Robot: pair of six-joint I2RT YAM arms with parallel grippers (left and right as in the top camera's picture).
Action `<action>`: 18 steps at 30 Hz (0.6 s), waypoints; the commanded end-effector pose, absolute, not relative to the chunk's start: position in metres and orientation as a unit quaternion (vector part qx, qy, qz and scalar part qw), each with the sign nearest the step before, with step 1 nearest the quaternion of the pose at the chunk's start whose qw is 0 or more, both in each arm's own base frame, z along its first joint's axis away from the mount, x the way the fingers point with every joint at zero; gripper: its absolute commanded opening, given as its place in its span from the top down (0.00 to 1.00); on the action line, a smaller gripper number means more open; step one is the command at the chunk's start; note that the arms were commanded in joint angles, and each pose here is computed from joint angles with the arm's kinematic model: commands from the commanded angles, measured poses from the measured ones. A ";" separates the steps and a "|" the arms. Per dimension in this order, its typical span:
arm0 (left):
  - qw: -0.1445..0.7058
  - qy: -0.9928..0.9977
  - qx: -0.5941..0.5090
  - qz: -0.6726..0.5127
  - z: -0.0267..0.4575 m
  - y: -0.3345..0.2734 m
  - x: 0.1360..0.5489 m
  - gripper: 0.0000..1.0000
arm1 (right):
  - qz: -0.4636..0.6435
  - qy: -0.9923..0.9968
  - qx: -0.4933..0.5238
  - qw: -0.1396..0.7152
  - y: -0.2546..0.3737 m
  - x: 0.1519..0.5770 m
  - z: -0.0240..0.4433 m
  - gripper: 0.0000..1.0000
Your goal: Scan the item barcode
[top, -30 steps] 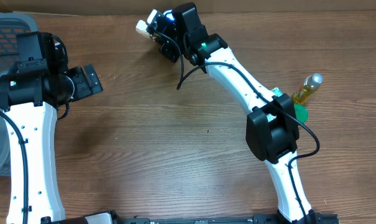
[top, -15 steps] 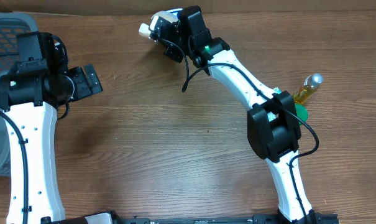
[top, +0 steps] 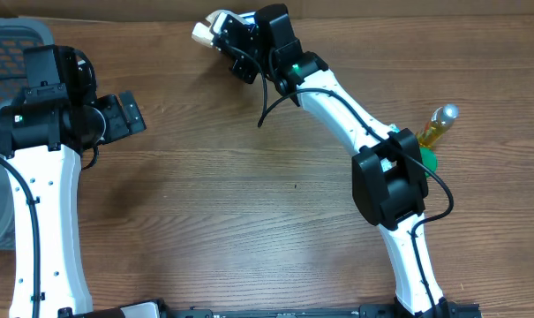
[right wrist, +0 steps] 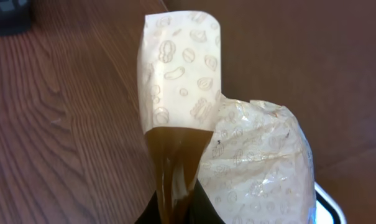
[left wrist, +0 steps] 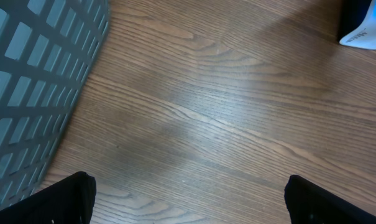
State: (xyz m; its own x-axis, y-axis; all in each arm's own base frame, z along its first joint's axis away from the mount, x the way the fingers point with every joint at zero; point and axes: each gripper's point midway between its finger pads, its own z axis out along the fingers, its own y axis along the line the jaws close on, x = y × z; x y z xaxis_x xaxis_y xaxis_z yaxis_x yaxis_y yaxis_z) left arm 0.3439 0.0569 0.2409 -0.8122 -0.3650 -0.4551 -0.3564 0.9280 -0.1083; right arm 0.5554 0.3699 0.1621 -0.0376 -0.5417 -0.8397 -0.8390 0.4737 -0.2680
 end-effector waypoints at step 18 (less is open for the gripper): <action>0.248 0.952 -0.182 -0.005 0.245 0.059 0.346 0.01 | 0.195 0.745 -0.431 0.470 0.350 0.562 0.162 0.91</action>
